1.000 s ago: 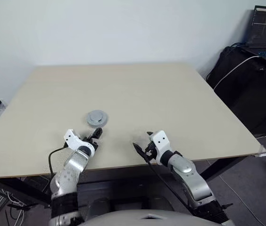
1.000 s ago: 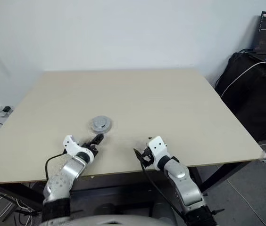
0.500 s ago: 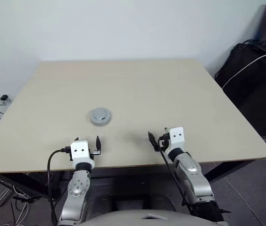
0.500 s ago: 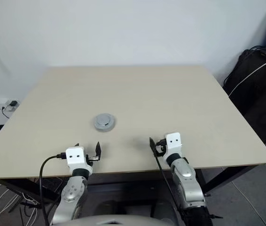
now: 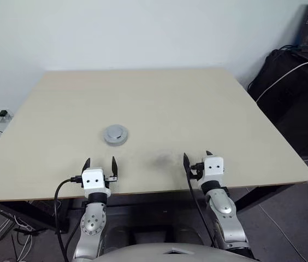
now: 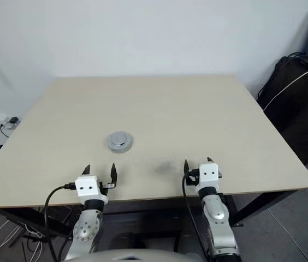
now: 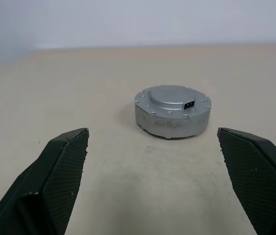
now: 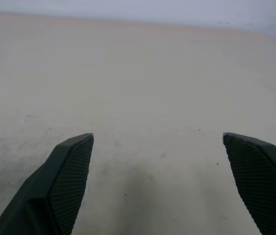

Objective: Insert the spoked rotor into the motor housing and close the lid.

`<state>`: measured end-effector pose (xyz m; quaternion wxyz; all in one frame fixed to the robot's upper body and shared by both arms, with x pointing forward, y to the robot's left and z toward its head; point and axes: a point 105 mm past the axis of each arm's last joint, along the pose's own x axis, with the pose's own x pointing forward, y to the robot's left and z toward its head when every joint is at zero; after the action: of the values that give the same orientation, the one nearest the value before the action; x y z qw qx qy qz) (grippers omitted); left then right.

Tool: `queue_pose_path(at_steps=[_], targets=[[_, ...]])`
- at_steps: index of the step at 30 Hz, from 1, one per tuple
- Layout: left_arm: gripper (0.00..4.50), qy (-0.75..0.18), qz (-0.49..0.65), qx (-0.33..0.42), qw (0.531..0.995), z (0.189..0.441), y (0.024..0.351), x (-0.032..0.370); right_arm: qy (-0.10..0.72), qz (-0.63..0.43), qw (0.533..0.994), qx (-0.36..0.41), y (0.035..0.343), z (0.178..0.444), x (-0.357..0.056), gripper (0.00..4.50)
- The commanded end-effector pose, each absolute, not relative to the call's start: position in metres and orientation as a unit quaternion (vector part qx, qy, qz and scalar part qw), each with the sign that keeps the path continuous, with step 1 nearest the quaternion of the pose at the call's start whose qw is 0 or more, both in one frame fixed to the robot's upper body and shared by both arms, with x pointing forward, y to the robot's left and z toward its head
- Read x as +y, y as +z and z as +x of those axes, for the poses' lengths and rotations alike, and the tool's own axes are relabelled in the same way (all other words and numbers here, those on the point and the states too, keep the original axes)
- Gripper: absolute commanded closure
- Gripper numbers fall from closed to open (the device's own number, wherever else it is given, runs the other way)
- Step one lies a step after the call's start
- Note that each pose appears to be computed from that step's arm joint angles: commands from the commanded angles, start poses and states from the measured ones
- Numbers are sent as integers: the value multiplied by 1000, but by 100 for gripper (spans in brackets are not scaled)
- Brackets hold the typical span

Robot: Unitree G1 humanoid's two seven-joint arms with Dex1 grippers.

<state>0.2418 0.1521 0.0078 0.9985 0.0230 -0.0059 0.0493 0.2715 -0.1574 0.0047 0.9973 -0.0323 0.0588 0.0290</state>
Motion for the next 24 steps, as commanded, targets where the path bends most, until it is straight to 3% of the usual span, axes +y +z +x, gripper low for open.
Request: queue_pose_path(at_steps=[1, 24], targets=[[3, 44, 26, -23, 998, 246, 15, 149, 29, -20, 999, 25, 21, 277, -156, 0], [3, 35, 20, -2, 999, 249, 7, 143, 29, -8, 999, 41, 14, 277, -156, 0]])
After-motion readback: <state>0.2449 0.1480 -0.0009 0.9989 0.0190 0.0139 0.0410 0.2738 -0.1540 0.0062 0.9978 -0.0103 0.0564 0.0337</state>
